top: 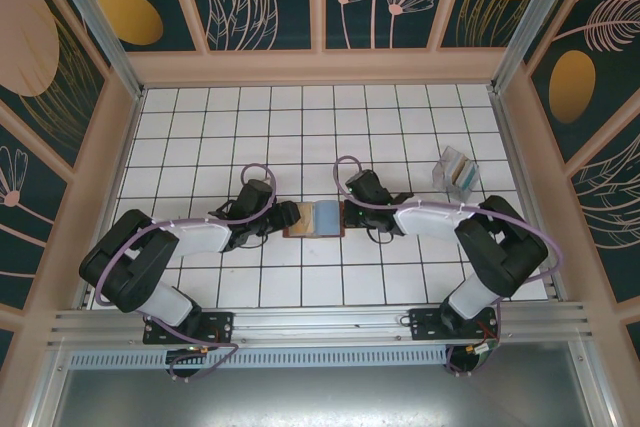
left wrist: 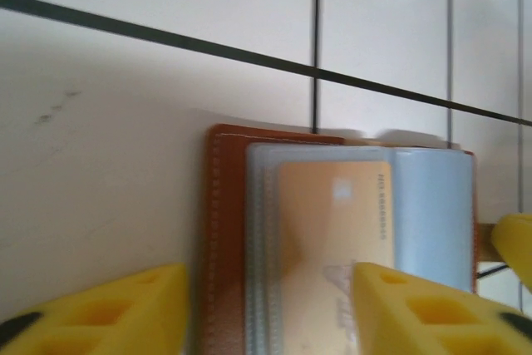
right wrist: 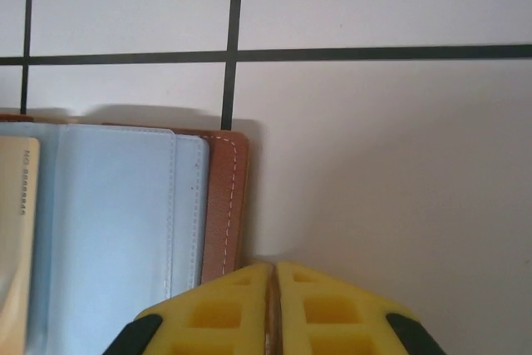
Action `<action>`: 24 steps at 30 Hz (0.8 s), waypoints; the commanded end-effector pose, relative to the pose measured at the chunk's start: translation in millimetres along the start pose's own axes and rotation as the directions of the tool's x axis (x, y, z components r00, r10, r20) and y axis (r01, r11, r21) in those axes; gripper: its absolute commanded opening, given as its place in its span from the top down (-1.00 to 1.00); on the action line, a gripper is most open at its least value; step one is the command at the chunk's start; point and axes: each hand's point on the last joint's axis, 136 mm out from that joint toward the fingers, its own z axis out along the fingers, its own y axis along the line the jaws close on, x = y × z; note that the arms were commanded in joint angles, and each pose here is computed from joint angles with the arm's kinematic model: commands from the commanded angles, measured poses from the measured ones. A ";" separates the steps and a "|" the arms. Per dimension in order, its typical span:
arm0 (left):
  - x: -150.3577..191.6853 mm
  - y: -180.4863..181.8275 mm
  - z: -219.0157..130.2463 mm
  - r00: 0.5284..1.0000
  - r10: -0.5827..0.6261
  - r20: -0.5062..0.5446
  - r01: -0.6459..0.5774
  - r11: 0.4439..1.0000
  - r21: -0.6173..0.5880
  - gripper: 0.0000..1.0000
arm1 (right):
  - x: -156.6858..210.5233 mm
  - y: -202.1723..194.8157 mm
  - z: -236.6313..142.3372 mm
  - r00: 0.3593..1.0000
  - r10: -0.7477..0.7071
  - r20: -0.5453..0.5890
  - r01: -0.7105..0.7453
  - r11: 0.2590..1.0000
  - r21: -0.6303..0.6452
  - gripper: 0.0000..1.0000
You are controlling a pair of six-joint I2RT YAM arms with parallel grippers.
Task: Put the credit cards into the card holder
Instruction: Close the card holder at the center of the table.
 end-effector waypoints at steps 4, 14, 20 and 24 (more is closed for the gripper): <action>33.7 -0.4 13.5 0.989 -0.049 -0.140 0.059 0.996 0.067 -0.34 | 1.7 23.9 -1.7 0.999 0.037 0.002 -0.036 0.986 -0.164 0.89; 7.4 -32.1 -15.9 0.999 -0.020 -0.047 0.028 0.982 0.185 -0.10 | 1.2 37.7 4.3 0.998 0.059 -0.006 -0.059 0.972 -0.229 0.95; -8.9 -54.8 -35.7 0.999 0.035 0.033 -0.042 0.966 0.254 -0.12 | -2.9 47.1 9.0 0.999 0.048 0.001 -0.047 0.968 -0.248 0.95; -7.1 -62.1 -30.6 0.998 0.060 0.015 -0.062 0.955 0.290 -0.11 | -5.9 56.3 12.2 0.999 0.043 0.001 -0.041 0.962 -0.271 0.94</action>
